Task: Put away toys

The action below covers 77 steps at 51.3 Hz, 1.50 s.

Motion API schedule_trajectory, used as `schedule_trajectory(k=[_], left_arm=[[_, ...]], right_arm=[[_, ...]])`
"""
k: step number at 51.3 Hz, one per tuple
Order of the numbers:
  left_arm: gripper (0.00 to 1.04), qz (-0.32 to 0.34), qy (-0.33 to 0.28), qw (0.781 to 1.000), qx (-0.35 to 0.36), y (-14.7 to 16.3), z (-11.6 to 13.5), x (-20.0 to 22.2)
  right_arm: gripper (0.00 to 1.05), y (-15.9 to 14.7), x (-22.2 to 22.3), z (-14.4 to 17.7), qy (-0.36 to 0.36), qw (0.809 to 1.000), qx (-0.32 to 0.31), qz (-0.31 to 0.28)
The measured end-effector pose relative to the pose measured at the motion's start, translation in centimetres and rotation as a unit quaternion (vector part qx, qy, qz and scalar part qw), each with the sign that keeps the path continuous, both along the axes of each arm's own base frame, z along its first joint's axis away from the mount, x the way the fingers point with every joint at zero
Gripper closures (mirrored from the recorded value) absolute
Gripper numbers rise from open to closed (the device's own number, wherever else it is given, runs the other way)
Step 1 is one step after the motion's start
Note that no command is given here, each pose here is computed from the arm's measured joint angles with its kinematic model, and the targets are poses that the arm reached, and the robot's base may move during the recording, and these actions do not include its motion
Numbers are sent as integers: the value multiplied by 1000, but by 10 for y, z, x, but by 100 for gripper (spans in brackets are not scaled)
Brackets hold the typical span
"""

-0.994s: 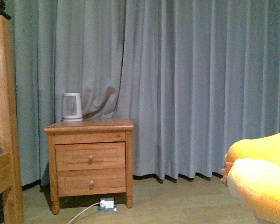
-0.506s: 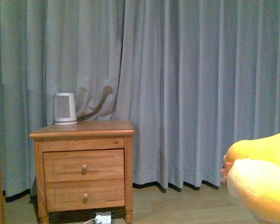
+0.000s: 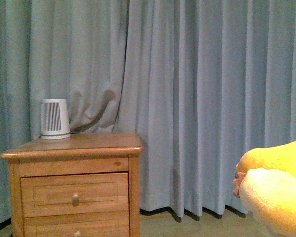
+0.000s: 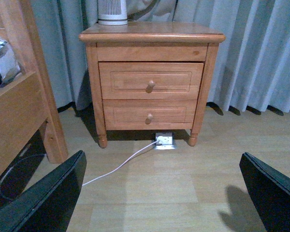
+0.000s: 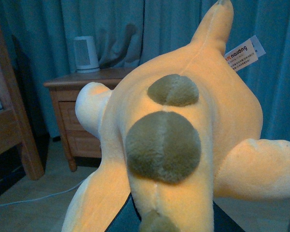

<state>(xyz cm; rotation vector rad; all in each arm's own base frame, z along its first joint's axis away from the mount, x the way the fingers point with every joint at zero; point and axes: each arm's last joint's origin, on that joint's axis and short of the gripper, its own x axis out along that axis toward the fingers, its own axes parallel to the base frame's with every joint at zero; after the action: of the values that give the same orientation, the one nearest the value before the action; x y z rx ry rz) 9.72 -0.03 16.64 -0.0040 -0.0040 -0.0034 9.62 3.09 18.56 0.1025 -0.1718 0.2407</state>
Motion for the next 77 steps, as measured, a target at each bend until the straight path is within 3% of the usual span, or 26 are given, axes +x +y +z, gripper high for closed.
schedule_trajectory(k=[77], left_arm=[[6, 1, -1, 1000, 0, 0, 0, 0]], right_arm=[[97, 0, 0, 0, 0, 1000, 0, -2]])
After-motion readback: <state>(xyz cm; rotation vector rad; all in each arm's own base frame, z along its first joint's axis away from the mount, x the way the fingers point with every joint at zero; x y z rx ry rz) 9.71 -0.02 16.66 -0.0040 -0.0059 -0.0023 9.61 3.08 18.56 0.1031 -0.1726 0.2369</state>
